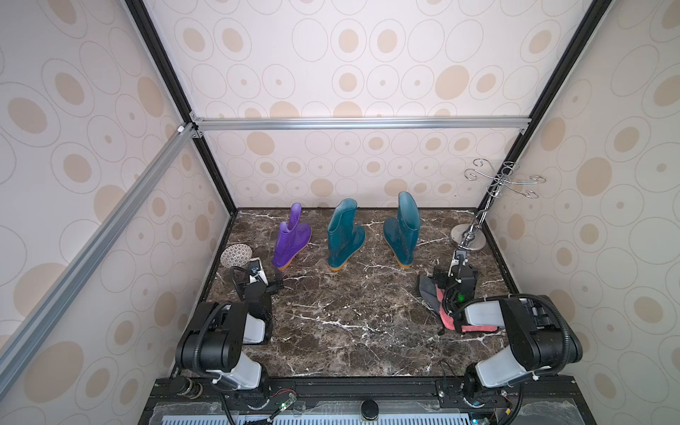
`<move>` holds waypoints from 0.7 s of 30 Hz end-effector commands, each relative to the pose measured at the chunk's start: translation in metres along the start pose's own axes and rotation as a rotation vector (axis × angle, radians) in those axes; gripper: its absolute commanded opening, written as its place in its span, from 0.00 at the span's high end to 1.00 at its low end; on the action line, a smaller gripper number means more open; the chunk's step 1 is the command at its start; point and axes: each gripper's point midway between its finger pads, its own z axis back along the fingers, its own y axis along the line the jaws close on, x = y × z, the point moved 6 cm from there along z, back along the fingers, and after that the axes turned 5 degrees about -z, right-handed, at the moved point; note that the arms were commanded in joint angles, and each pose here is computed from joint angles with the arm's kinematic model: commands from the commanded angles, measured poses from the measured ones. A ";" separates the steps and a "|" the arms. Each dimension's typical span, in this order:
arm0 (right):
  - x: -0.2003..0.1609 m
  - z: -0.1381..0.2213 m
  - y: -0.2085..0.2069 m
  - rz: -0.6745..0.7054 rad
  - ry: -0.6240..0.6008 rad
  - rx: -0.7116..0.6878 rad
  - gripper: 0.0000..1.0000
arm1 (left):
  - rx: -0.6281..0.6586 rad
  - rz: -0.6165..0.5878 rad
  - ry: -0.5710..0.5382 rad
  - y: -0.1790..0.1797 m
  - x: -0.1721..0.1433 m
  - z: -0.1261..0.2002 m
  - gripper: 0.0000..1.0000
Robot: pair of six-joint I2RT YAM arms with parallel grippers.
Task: Wipe the rubber boots with a cloth
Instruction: Reset both arms
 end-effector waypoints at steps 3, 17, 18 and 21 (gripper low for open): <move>0.008 0.001 0.001 -0.001 -0.032 0.022 0.00 | -0.049 -0.009 -0.127 -0.006 0.026 -0.001 0.00; 0.008 0.001 0.001 0.000 -0.021 0.023 0.00 | -0.139 -0.055 -0.130 -0.017 0.027 -0.003 0.00; 0.007 0.001 0.001 0.001 -0.018 0.023 0.00 | -0.139 -0.053 -0.129 -0.017 0.027 -0.003 0.00; 0.008 0.001 0.001 0.001 -0.020 0.024 0.00 | -0.139 -0.056 -0.124 -0.017 0.026 -0.004 0.00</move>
